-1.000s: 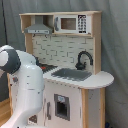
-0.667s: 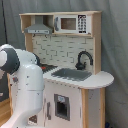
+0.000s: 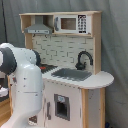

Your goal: Play with the kitchen

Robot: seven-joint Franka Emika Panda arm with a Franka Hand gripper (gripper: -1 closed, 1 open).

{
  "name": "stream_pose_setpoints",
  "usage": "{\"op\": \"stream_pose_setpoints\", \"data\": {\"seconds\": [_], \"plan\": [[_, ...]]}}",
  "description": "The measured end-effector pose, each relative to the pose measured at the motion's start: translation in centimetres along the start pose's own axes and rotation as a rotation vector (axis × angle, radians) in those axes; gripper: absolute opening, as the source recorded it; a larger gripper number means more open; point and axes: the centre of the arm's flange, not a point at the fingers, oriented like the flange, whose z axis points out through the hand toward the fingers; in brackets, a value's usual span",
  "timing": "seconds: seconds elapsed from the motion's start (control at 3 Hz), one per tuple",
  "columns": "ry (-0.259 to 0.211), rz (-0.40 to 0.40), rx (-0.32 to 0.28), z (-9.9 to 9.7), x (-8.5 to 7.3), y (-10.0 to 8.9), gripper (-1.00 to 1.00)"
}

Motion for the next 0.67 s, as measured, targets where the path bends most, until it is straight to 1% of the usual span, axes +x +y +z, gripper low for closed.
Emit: {"op": "stream_pose_setpoints", "data": {"seconds": [0.33, 0.67], "plan": [[-0.048, -0.032, -0.046, 3.1, -0.4, 0.2, 1.00], [-0.072, -0.020, -0.125, 5.1, -0.8, 1.1, 1.00]]}}
